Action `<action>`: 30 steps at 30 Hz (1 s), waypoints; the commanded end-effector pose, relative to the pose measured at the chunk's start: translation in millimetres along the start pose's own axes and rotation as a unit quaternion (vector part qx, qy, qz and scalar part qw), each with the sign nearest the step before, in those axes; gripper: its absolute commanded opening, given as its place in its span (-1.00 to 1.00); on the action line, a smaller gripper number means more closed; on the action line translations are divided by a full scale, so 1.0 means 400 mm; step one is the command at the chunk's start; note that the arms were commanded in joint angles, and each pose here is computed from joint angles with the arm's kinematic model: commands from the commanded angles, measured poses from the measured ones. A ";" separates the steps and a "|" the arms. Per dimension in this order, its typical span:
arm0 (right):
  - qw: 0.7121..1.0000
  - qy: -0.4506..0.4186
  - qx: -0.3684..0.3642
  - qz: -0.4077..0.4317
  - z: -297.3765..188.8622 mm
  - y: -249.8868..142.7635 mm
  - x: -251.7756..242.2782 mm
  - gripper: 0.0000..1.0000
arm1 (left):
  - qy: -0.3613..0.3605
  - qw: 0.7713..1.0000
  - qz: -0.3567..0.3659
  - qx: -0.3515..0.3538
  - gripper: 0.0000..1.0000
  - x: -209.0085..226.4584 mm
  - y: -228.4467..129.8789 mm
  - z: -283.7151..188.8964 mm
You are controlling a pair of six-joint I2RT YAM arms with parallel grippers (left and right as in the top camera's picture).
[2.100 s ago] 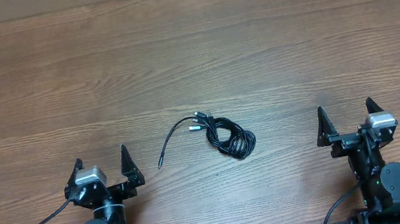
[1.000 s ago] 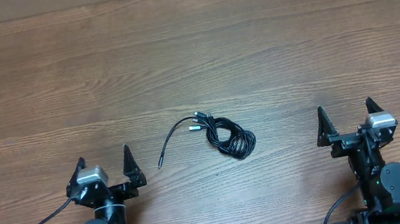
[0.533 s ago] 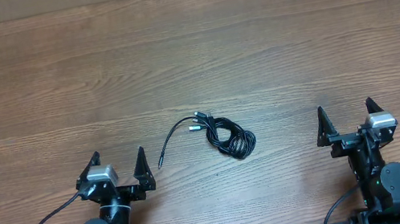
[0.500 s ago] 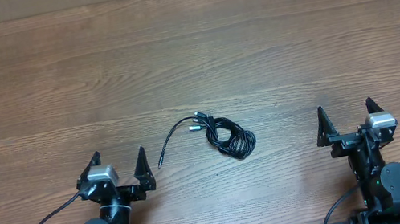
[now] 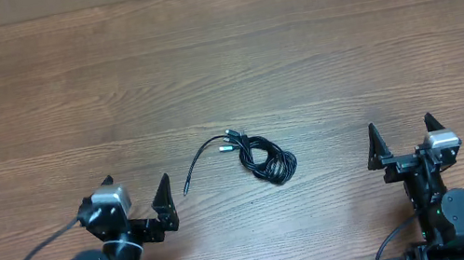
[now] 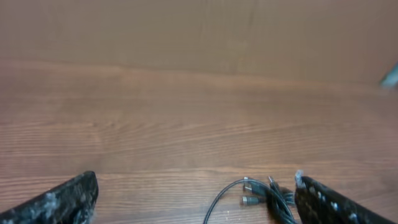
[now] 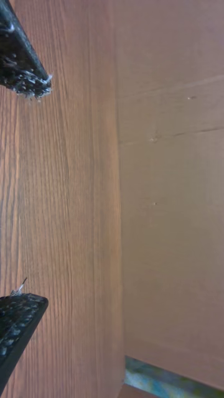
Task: Untangle cables
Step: 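Move the left gripper over the cable bundle and grasp it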
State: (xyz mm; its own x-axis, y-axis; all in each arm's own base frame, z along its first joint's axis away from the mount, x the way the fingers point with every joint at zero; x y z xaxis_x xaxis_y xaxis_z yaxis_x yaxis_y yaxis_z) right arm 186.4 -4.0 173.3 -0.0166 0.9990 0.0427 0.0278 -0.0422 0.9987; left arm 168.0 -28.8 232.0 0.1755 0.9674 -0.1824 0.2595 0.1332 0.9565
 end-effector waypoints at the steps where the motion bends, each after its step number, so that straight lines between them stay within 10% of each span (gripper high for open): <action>1: 1.000 -0.008 -0.003 0.001 0.000 -0.004 -0.006 1.00 | -0.008 0.998 0.023 0.057 1.00 -0.013 0.048 0.007; 14: 1.000 -0.008 -0.003 0.001 0.000 -0.004 -0.006 1.00 | -0.019 0.912 0.021 0.410 0.99 -0.083 0.140 0.174; 23: 1.000 -0.007 -0.003 0.001 0.000 -0.004 -0.006 1.00 | 0.019 0.827 -0.058 0.558 1.00 -0.159 -0.045 0.342; 30: 1.000 -0.008 -0.003 0.001 0.000 -0.004 -0.006 1.00 | 0.100 0.760 -0.123 0.630 0.36 -0.190 -0.202 0.404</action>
State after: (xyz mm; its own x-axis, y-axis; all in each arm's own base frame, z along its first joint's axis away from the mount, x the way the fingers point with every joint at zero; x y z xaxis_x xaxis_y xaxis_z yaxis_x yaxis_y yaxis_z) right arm 186.2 -4.0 174.3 -0.0168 0.9990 0.0425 0.0221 -0.0421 0.9989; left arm 286.8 -130.1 144.7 -0.0622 0.9825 -0.1754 0.9971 0.0533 -0.0551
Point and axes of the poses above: each gripper's point midway between its finger pads, its own z axis out along the fingers, its own x axis along the line the jaws close on, y = z × x, the point moved 6 cm from there along -z, back along the fingers
